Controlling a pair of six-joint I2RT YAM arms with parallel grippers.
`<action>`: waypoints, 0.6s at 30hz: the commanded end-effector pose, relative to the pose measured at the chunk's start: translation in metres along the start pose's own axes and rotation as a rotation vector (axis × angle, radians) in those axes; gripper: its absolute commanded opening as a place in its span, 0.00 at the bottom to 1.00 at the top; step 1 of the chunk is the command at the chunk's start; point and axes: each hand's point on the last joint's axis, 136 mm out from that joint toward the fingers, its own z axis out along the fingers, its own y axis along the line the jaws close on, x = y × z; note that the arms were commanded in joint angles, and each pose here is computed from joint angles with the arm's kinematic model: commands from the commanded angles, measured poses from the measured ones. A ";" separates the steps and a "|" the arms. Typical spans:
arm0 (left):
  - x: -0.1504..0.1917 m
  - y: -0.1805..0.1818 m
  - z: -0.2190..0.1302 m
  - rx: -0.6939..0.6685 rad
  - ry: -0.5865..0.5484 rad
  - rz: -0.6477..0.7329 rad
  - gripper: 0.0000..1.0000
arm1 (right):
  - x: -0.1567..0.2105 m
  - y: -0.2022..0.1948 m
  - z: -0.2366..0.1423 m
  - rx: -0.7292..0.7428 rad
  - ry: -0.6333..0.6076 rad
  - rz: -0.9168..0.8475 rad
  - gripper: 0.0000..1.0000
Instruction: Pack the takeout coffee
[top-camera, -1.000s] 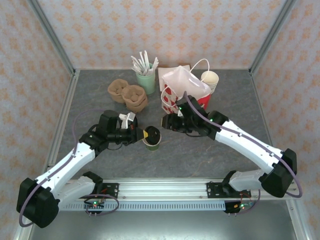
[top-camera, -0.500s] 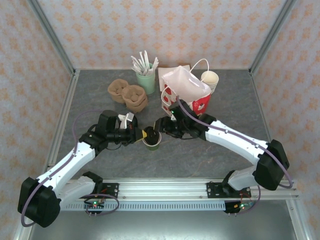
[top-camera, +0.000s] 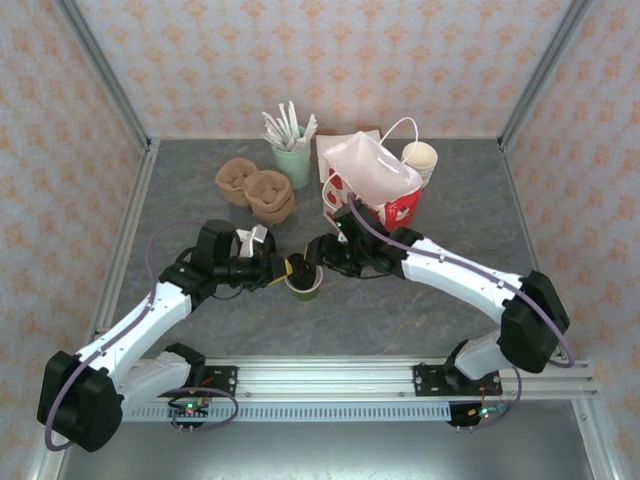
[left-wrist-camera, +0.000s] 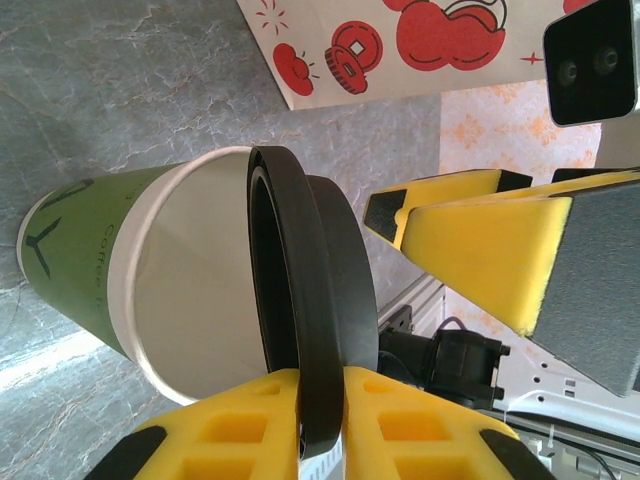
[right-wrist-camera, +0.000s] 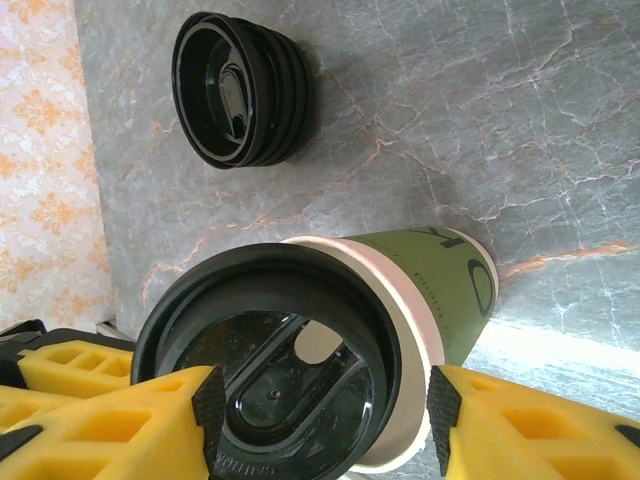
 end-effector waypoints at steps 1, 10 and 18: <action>0.005 0.005 0.001 -0.006 0.019 -0.020 0.18 | -0.004 0.004 0.004 -0.006 -0.021 -0.007 0.59; 0.005 0.009 0.002 -0.023 0.025 -0.021 0.24 | -0.007 0.005 0.004 -0.010 -0.029 -0.003 0.59; 0.007 0.015 0.003 -0.048 0.033 -0.023 0.34 | -0.008 0.002 0.008 -0.020 -0.025 0.022 0.59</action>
